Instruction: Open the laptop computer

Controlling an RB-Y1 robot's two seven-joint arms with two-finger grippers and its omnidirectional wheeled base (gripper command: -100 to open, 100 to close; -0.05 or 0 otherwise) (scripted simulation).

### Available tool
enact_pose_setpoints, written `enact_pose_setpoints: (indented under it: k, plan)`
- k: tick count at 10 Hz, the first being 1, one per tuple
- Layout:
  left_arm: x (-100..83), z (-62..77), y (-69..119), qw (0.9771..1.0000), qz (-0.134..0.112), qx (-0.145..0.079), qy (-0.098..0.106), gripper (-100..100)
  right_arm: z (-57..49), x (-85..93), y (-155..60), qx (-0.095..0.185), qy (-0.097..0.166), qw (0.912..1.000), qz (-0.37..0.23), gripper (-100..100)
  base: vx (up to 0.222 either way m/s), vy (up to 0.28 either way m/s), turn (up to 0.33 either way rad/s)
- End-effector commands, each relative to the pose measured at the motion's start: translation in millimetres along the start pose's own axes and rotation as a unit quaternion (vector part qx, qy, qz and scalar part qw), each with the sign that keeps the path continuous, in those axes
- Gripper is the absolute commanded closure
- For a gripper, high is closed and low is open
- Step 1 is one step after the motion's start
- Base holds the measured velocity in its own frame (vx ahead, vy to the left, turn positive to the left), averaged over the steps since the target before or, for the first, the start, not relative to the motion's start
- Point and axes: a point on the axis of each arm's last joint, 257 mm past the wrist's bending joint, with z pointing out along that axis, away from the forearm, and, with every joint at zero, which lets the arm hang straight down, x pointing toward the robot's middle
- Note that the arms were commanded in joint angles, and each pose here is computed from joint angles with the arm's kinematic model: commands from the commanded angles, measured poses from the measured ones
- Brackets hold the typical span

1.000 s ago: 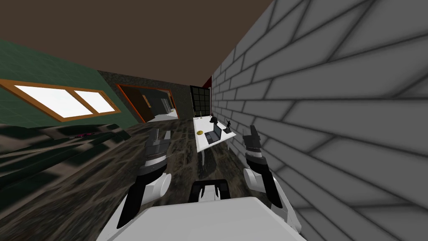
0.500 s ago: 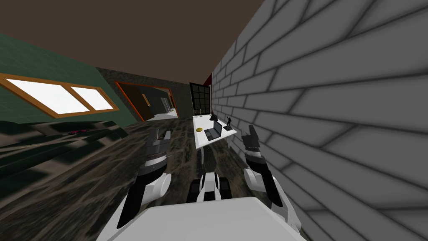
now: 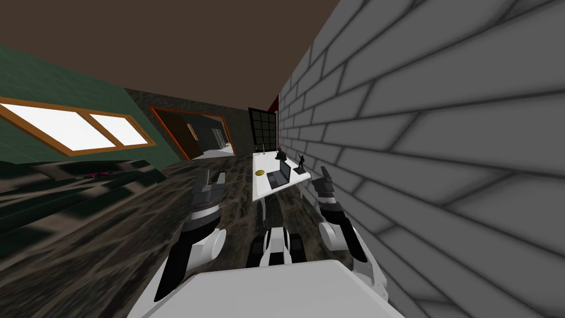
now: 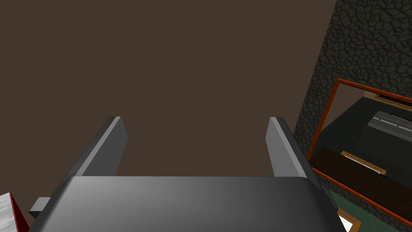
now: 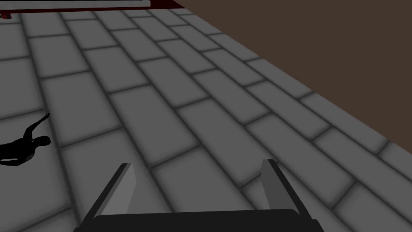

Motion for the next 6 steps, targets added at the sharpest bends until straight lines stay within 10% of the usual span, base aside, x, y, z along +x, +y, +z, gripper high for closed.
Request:
enact_pose_setpoints:
  k: [1, 6]
  plan:
    - [0.0, 0.0, 0.0, 1.0000, 0.000, 0.000, 0.000, 0, 0.9, 5.8, -19, 0.029, 0.005, 0.9976, 0.063, -100, 0.072, -0.071, 0.020]
    - [0.0, 0.0, 0.0, 1.0000, 0.000, 0.000, 0.000, 0, -2.0, 32.1, -68, 0.105, 0.012, 0.9718, 0.211, -100, 0.096, -0.102, 0.026]
